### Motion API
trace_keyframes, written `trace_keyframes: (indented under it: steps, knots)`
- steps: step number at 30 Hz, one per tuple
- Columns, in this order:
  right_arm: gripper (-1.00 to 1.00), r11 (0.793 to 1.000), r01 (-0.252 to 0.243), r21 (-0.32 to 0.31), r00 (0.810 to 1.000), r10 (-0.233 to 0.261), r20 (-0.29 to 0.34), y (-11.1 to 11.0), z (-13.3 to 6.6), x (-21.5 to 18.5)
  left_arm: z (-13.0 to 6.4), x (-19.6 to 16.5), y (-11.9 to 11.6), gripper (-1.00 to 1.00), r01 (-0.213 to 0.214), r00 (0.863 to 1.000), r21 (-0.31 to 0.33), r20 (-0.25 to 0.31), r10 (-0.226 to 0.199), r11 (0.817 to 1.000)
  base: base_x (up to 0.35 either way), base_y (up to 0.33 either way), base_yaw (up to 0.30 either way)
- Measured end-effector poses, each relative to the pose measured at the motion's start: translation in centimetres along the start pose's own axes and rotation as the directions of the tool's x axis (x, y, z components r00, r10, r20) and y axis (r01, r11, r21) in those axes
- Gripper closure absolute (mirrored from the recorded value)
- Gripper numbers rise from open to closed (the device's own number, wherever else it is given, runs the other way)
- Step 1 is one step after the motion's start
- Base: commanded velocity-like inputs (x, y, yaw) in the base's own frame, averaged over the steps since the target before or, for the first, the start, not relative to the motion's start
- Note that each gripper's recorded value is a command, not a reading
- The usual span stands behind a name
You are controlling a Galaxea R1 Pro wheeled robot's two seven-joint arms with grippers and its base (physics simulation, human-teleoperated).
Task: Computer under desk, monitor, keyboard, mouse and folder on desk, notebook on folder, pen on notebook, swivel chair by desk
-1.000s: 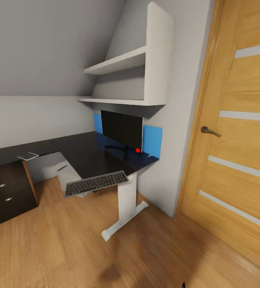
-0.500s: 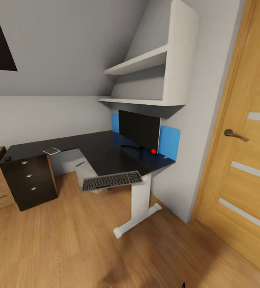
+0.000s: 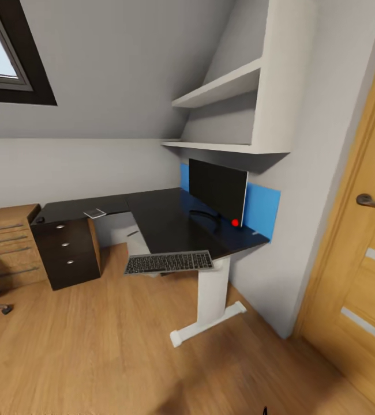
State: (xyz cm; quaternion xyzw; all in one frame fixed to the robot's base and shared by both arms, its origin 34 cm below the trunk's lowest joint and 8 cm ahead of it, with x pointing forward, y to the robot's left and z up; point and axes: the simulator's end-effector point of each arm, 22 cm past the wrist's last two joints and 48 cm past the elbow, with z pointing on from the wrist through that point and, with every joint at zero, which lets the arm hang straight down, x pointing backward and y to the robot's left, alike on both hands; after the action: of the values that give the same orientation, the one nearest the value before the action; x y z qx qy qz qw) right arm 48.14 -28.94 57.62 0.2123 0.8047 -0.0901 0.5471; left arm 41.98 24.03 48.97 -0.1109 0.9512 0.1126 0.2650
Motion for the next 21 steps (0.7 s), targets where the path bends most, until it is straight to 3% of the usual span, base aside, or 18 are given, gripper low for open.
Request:
trace_keyframes:
  steps: [13, 21]
  knots:
    - [-1.00, 1.000, 0.000, 0.000, 1.000, 0.000, 0.000, 0.01, 0.00, -0.01, 0.00, 0.02, -0.01, -1.00, -0.001, 1.000, 0.000, -0.001, 0.001, 1.000, 0.159, -0.302, 0.287]
    - [-1.00, 1.000, 0.001, -0.001, 1.000, -0.001, -0.001, 0.02, 0.01, 0.02, 0.01, -0.01, -0.01, -1.00, 0.000, 1.000, 0.000, 0.000, 0.000, 1.000, 0.051, -0.080, 0.287]
